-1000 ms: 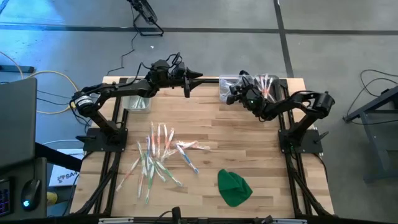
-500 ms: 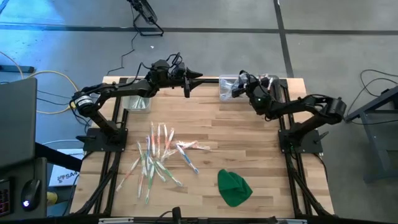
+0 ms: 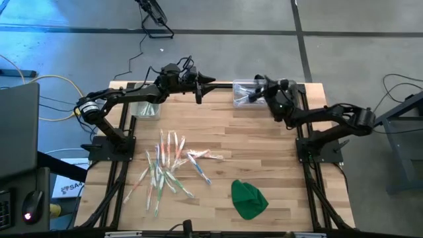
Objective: Pick & Place Toothbrushes
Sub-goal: Put the blue toothbrush into the transparent bin
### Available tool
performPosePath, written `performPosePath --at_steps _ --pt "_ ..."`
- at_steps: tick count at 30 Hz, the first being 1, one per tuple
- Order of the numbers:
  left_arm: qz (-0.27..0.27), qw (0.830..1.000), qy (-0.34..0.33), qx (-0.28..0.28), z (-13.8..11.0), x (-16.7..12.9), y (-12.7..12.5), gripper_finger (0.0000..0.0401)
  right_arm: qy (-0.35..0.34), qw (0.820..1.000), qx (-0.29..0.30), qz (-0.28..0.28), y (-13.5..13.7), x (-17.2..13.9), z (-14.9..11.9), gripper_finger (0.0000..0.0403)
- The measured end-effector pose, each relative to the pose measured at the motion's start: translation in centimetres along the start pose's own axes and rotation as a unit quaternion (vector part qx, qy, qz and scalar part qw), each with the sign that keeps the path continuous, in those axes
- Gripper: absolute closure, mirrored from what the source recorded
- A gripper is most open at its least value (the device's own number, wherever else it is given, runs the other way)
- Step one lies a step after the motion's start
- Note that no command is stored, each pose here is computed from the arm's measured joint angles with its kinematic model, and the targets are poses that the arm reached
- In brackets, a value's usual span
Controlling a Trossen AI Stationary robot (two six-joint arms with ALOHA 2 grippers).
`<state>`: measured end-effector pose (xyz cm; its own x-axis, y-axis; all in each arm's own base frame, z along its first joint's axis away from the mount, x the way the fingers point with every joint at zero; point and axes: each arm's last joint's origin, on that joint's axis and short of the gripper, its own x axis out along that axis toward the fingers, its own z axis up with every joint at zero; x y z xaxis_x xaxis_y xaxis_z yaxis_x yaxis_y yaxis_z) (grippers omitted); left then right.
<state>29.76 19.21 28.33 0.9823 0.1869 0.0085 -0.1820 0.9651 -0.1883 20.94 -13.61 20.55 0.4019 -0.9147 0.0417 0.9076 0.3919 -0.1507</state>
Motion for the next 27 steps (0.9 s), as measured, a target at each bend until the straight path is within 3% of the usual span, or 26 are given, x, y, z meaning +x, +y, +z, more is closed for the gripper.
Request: performPosePath --at_steps 7,12,20,27 --pt "0.003 1.000 0.014 -0.017 -0.3 0.0 0.1 0.0218 -0.047 0.975 0.008 0.216 1.6 -0.9 0.7 0.0227" --pt "0.005 0.999 0.025 -0.022 -0.5 0.0 0.1 0.0218 -0.062 0.947 0.006 0.316 2.2 -1.3 0.8 0.0227" --pt "-0.021 0.998 0.057 -0.009 -0.3 -0.2 -2.0 0.0218 -0.027 0.939 0.069 0.336 2.3 -1.3 0.5 0.0227" --pt "-0.039 0.990 0.137 0.026 0.3 -2.3 -5.0 0.0218 -0.009 0.938 0.069 0.341 2.5 -1.4 0.2 0.0227"
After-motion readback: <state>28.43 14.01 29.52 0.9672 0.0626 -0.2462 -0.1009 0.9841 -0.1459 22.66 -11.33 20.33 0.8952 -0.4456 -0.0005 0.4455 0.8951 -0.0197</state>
